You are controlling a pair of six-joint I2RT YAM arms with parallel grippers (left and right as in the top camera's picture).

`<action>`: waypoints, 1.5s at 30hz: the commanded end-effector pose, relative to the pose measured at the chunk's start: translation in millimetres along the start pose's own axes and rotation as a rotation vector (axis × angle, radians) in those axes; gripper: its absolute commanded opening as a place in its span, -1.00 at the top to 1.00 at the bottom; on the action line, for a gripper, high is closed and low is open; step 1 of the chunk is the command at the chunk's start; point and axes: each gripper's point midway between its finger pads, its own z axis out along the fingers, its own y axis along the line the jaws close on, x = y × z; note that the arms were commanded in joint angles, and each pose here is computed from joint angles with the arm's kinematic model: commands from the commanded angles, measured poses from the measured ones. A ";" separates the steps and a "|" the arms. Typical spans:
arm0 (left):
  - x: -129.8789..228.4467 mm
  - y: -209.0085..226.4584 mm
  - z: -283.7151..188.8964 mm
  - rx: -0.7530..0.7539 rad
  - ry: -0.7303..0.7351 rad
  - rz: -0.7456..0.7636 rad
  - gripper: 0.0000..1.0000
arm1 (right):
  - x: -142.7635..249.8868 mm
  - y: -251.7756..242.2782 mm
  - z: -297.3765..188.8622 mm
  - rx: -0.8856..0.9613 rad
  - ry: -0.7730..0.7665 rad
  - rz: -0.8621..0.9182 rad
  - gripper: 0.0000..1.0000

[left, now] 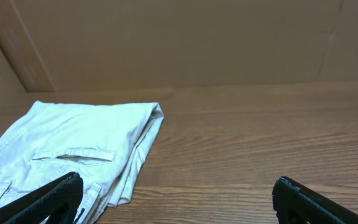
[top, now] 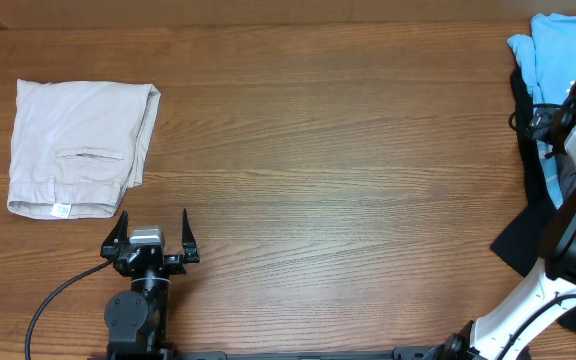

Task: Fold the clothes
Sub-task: 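Grasp the grey pants in the pile with the right gripper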

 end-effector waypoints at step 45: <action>-1.1 0.5 -0.4 -0.003 -0.009 0.022 -0.99 | -93.2 -13.4 -141.9 -0.176 -0.245 0.137 0.93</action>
